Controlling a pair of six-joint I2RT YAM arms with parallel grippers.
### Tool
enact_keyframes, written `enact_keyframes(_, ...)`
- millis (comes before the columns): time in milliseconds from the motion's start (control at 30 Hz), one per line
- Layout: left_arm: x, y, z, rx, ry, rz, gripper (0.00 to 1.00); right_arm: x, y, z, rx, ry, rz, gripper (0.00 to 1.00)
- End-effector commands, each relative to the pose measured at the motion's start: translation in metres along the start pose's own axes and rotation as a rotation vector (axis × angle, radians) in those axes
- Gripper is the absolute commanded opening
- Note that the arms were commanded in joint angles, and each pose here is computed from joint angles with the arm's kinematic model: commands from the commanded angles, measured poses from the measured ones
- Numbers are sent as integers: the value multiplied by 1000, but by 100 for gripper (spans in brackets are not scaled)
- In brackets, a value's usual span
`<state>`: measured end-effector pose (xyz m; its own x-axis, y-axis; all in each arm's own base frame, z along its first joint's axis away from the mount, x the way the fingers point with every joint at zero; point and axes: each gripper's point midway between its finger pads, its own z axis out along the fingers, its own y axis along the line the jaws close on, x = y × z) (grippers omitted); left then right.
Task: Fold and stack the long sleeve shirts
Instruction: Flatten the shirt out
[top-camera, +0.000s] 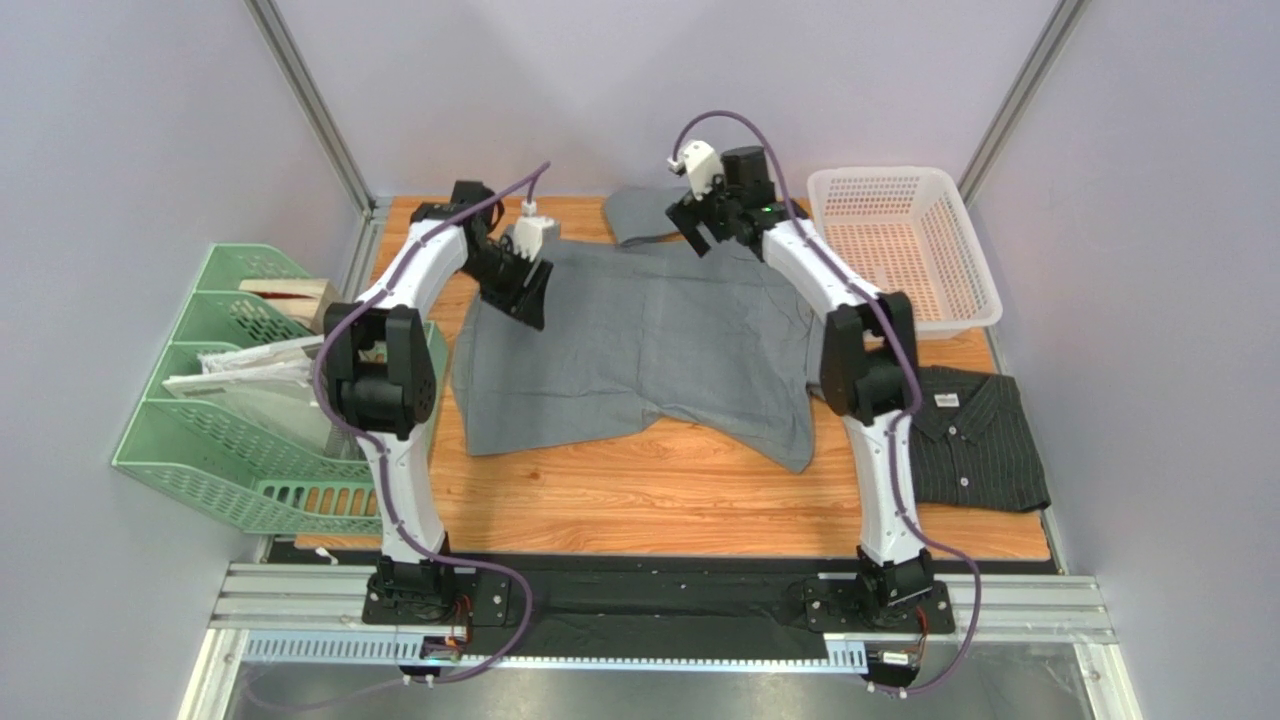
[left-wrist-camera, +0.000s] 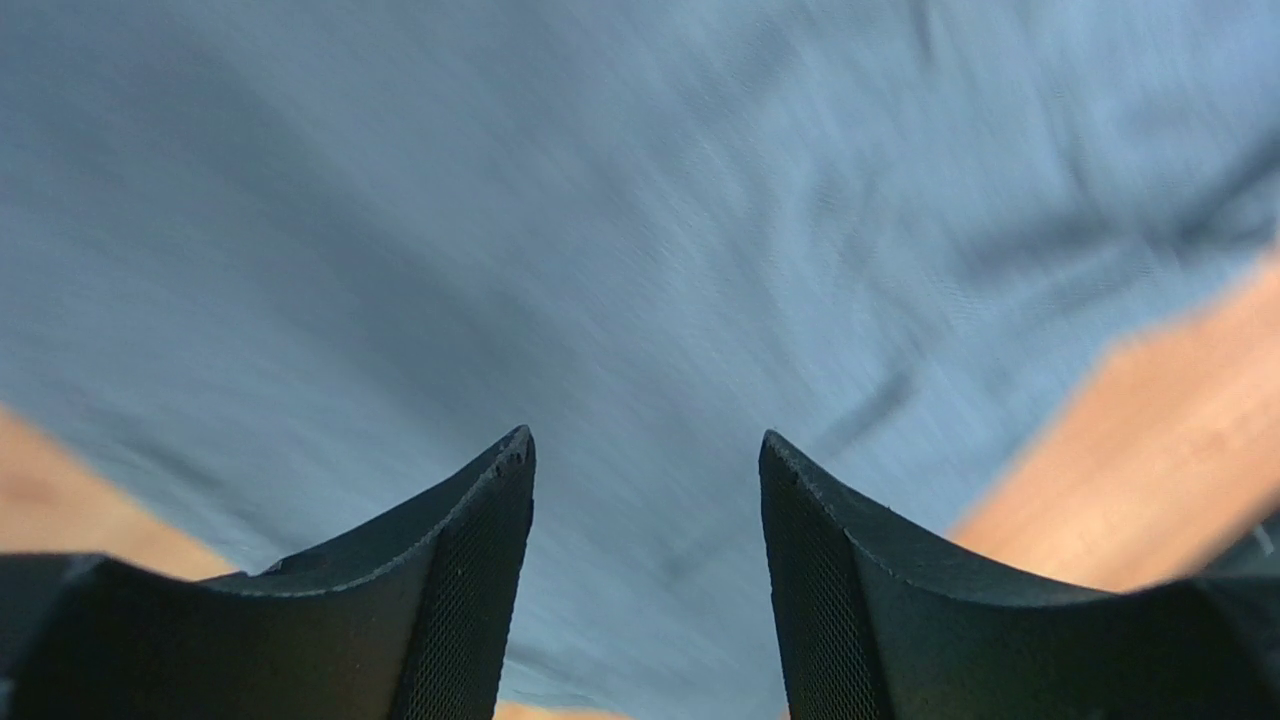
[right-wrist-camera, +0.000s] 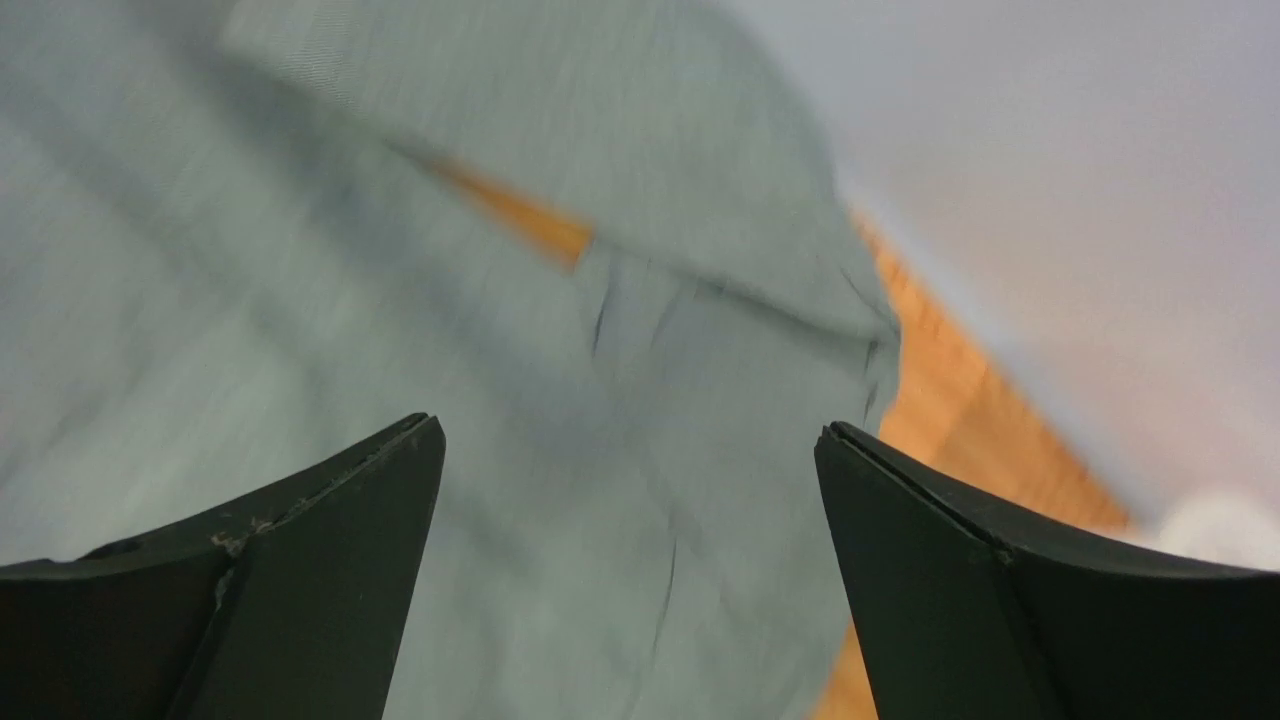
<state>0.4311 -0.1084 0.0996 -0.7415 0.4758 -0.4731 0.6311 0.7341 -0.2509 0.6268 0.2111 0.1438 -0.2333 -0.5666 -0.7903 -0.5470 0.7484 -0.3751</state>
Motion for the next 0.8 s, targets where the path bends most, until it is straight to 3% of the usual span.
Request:
enact_keyframes(0, 27, -60, -32, 129, -20, 155, 61, -22, -8, -169, -242, 51, 66, 100)
enact_keyframes(133, 72, -89, -38, 203, 19, 286, 58, 56, 45, -268, -482, 274, 113, 93)
enact_keyframes(200, 88, -96, -37, 215, 59, 330, 58, 100, 64, -304, -512, 403, 108, 85)
enact_keyframes(367, 104, -116, -26, 224, 98, 476, 60, 178, 71, -343, -493, 567, 101, 75)
enact_keyframes(500, 60, -148, -15, 235, -18, 606, 63, 217, 50, -350, -391, 639, 173, 72)
enact_keyframes(700, -31, -145, 15, 243, -125, 475, 62, 254, 33, -317, -260, 699, 168, 70)
enact_keyframes(767, -44, -137, 19, 214, -130, 458, 62, 263, 32, -304, -266, 722, 183, 65)
